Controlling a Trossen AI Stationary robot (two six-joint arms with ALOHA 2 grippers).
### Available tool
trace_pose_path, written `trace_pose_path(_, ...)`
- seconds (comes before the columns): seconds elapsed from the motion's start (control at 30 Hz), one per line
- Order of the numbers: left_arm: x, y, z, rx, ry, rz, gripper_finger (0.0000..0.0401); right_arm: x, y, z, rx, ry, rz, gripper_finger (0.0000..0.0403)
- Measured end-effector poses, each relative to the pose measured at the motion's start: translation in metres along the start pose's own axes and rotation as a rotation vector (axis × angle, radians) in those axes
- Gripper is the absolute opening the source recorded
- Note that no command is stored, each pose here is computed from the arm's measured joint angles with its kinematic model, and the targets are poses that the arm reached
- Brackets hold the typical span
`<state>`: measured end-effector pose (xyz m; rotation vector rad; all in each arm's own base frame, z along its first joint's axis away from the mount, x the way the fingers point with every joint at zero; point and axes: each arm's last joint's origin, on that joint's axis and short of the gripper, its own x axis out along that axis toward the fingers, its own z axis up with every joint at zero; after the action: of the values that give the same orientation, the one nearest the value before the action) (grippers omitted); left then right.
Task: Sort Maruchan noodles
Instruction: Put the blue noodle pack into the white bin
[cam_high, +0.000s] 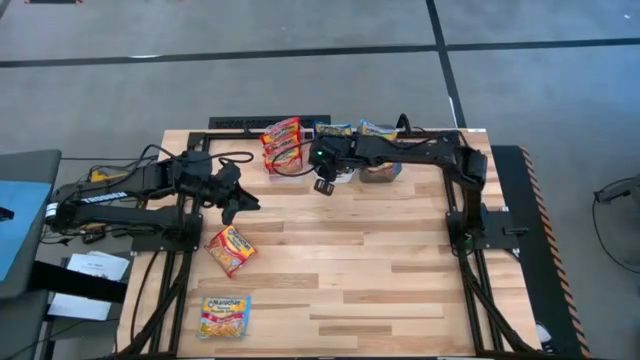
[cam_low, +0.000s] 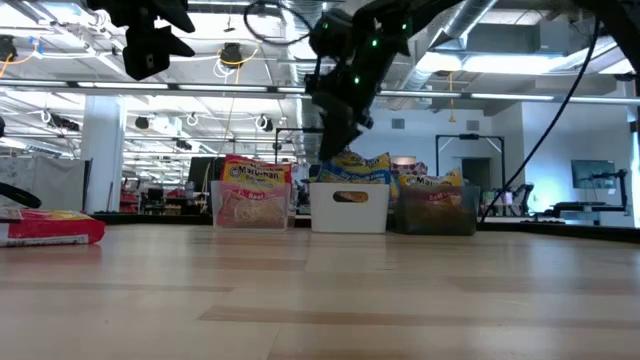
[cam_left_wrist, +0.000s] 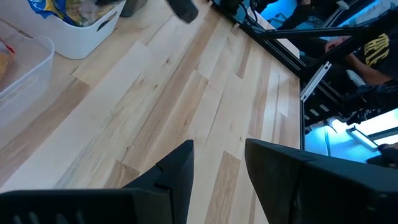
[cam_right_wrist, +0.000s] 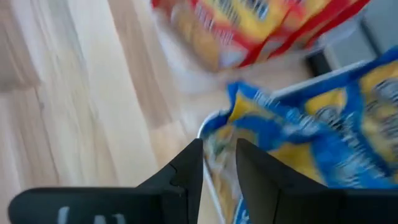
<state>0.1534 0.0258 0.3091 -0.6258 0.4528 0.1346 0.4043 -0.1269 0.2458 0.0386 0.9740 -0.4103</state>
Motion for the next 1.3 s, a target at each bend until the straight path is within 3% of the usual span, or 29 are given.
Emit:
trace_pose_path(0.3,0.000,0.000,0.000,0.000,0.001,0.000,0.0130,-0.027,-0.013,0.008,0.030,-0.077,-0.152,0.0121)
trace_pose_path(0.5,0.000,0.000,0.000,0.000,0.001,0.000,0.0130,-0.025,-0.023,0.009,0.058,-0.092,-0.129,0.0121)
trace_pose_path(0.8,0.000,0.000,0.000,0.008,0.000,0.000,0.0130,-0.034,-0.002,0.016,0.048,-0.163,-0.089,0.0121)
trace_pose_path(1.0,0.000,0.001,0.000,0.025,-0.012,0.021,0.0130,-0.008,0.009,0.016,0.004,-0.159,-0.083,0.0121)
trace_pose_path(1.3,0.000,0.001,0.000,0.024,-0.007,0.022,0.0130,0.023,-0.006,0.004,0.059,-0.052,-0.104,0.0121)
